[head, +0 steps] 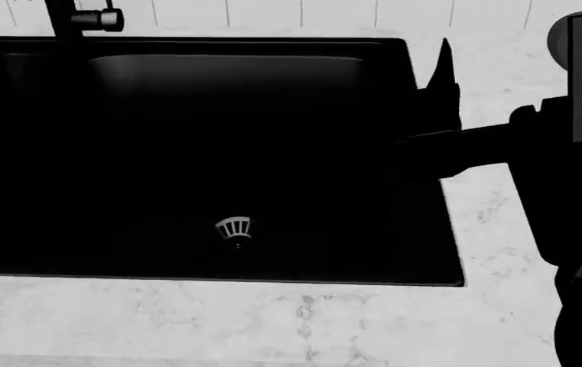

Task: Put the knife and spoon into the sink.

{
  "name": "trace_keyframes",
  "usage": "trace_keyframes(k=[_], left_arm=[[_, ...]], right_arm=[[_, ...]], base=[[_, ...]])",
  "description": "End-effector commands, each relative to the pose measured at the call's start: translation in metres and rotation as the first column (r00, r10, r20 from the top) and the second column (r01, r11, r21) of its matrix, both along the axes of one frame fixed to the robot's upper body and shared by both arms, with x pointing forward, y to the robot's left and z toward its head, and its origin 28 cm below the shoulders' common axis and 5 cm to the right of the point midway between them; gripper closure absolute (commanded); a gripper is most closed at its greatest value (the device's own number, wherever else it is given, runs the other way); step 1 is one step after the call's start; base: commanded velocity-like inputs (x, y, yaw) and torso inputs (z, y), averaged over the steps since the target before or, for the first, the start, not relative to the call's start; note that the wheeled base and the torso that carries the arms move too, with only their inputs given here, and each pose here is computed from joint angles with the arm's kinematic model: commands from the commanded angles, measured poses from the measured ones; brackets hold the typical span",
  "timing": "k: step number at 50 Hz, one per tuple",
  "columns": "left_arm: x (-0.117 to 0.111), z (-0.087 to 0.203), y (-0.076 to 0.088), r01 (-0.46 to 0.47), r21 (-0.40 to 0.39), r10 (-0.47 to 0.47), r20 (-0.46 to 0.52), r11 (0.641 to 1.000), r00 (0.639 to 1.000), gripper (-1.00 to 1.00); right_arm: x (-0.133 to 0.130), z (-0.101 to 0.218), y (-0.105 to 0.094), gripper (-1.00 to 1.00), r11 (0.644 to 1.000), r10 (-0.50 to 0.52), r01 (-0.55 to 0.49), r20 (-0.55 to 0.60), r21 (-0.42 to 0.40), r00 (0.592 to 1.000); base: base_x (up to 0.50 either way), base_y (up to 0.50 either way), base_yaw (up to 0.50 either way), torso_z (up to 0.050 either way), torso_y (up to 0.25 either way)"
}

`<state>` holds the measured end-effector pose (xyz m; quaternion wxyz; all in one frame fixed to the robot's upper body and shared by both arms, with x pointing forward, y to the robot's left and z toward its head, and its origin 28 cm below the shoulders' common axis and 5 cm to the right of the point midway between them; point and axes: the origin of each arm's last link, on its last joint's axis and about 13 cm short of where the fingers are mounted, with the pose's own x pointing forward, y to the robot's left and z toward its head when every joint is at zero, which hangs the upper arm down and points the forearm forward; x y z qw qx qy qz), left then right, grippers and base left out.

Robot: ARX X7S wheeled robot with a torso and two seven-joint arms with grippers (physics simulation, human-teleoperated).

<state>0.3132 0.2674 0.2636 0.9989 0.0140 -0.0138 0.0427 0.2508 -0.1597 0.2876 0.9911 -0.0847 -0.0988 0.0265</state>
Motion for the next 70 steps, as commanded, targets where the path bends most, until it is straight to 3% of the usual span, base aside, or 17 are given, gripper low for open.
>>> trace_keyframes(k=[1, 21, 45, 70], left_arm=[[-0.0019, -0.0004, 0.0007, -0.003, -0.001, 0.003, -0.002, 1.000, 1.000, -1.00], [-0.0024, 0.0005, 0.0021, -0.011, -0.008, 0.011, -0.001, 1.000, 1.000, -1.00], [-0.0026, -0.0014, 0.0012, -0.007, -0.008, 0.007, -0.003, 1.000, 1.000, -1.00], [-0.0024, -0.0023, 0.0006, -0.005, -0.011, 0.005, -0.005, 1.000, 1.000, -1.00]], right_arm=[[0.0021, -0.0014, 0.0015, -1.00, 1.000, 0.015, -0.015, 0.001, 0.005, 1.000], [0.0031, -0.0011, 0.0017, -1.00, 1.000, 0.008, -0.009, 0.014, 0.021, 1.000], [0.0000, -0.0047, -0.0006, -1.00, 0.999, -0.018, 0.018, -0.002, 0.048, 1.000], [-0.0016, -0.0068, -0.0017, -1.00, 0.996, -0.014, 0.015, -0.008, 0.086, 1.000]], base=[[-0.16, 0.50, 0.00, 0.000, 0.000], [-0.02, 0.50, 0.00, 0.000, 0.000], [0.34, 0.45, 0.00, 0.000, 0.000], [0.00, 0.23, 0.00, 0.000, 0.000]])
